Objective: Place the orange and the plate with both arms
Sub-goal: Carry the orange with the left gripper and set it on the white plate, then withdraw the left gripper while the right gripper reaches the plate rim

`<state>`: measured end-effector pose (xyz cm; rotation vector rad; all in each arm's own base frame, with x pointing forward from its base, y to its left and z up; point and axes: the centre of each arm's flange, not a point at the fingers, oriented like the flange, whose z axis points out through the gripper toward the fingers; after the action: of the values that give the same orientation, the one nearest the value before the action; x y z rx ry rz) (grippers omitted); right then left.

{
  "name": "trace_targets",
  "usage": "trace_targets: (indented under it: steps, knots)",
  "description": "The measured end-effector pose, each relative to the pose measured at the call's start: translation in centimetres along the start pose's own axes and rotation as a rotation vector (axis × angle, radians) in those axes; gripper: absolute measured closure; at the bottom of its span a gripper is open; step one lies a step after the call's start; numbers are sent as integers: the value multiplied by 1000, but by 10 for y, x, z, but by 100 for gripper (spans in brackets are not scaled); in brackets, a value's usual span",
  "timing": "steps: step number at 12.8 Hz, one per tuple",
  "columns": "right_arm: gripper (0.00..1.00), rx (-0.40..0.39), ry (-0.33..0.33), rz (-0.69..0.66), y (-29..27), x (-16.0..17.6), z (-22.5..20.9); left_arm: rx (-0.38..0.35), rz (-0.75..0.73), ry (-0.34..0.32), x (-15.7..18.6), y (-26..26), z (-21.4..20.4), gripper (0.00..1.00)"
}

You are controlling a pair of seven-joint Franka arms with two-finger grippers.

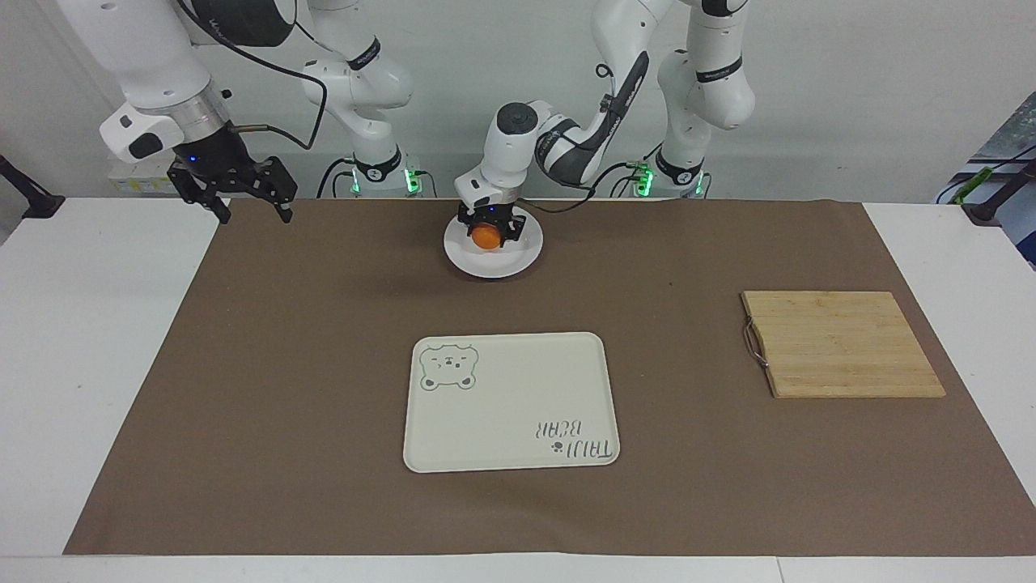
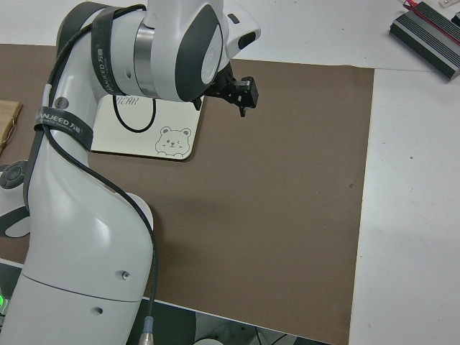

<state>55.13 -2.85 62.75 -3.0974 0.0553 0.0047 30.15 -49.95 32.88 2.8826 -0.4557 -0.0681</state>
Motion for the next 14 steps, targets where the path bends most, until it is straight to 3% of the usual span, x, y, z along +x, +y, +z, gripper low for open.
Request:
trace_targets:
  steps: [1, 3, 7, 14]
  knots:
    - [0, 0, 0, 0, 0, 0, 0, -3, -5, 6, 5, -3, -3, 17]
    - [0, 0, 0, 0, 0, 0, 0, -13, -7, 23, 12, -3, -12, 0]
    - [0, 0, 0, 1, 1, 0, 0, -39, 3, 75, 24, -3, -45, 0]
    - [0, 1, -7, 0, -1, -12, 24, 58, -53, 150, 106, -101, -149, 0]
